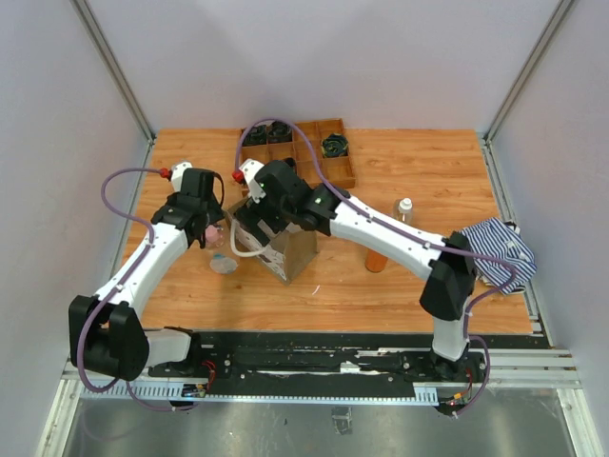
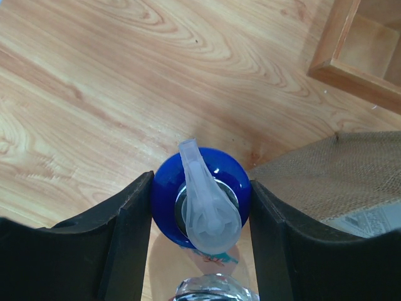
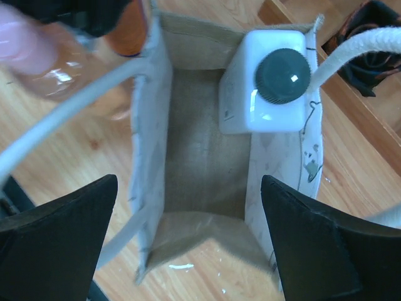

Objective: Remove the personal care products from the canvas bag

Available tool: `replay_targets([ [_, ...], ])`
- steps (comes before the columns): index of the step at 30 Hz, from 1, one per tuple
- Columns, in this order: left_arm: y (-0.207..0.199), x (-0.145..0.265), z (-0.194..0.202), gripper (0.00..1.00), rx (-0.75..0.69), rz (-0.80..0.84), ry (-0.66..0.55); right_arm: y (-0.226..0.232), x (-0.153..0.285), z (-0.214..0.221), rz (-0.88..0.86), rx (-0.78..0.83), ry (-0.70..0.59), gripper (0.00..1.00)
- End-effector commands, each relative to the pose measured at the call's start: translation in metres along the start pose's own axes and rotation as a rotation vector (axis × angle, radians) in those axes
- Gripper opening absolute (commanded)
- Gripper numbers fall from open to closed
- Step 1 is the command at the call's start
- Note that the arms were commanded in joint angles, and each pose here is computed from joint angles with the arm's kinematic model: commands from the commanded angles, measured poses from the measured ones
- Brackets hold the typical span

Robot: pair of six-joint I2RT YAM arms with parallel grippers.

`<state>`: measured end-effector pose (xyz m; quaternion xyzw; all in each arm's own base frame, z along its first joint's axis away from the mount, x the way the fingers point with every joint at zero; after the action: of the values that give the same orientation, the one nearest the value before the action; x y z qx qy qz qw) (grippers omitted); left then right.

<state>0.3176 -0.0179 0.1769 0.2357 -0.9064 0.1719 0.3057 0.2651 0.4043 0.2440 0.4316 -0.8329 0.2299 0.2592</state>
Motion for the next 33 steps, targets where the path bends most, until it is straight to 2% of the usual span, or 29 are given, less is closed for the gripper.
replay_targets([
  [1,-0.009,0.001,-0.011,0.26,0.056,0.057,-0.056,-0.036,-0.03,0.007,-0.054,-0.063,0.023,0.97],
  [3,-0.008,0.004,-0.012,0.42,0.057,0.064,-0.064,-0.048,-0.039,0.013,-0.043,-0.069,0.036,0.97],
  [5,-0.006,0.008,-0.014,0.69,0.067,0.064,-0.075,-0.053,-0.051,0.021,-0.051,-0.081,0.052,0.97],
  [6,-0.005,0.01,-0.015,0.76,0.072,0.066,-0.08,-0.055,-0.055,0.023,-0.056,-0.086,0.053,0.97],
  [7,-0.005,0.012,-0.017,0.79,0.077,0.07,-0.084,-0.056,-0.058,0.025,-0.061,-0.089,0.051,0.97],
  [20,-0.008,0.043,-0.034,0.82,0.099,0.149,-0.103,-0.053,-0.097,0.012,-0.134,-0.114,0.013,0.95],
  [24,-0.013,0.049,-0.034,0.82,0.101,0.186,-0.084,-0.055,-0.114,0.019,-0.123,-0.123,0.08,0.9],
  [26,-0.016,0.053,-0.033,0.82,0.104,0.216,-0.074,-0.055,-0.123,0.022,-0.124,-0.127,0.102,0.81],
  [30,-0.019,0.061,-0.036,0.82,0.106,0.253,-0.076,-0.055,-0.131,0.025,-0.117,-0.136,0.114,0.4],
  [31,-0.018,0.062,-0.036,0.82,0.104,0.251,-0.072,-0.056,-0.129,0.026,-0.108,-0.139,0.116,0.33],
  [33,-0.017,0.063,-0.037,0.82,0.096,0.25,-0.07,-0.059,-0.118,0.019,-0.063,-0.133,0.102,0.27],
])
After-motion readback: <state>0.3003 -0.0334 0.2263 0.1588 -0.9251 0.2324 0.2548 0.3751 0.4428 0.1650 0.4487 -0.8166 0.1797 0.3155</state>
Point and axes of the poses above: each gripper's point midway between its finger pads, its own x axis back along the fingers, its own y axis along the line the jaws close on, z = x × y, the point moved 3 cm from there along x, back along the fingers, and after that the axes turned 6 degrees about x, right-handed, at the moved point
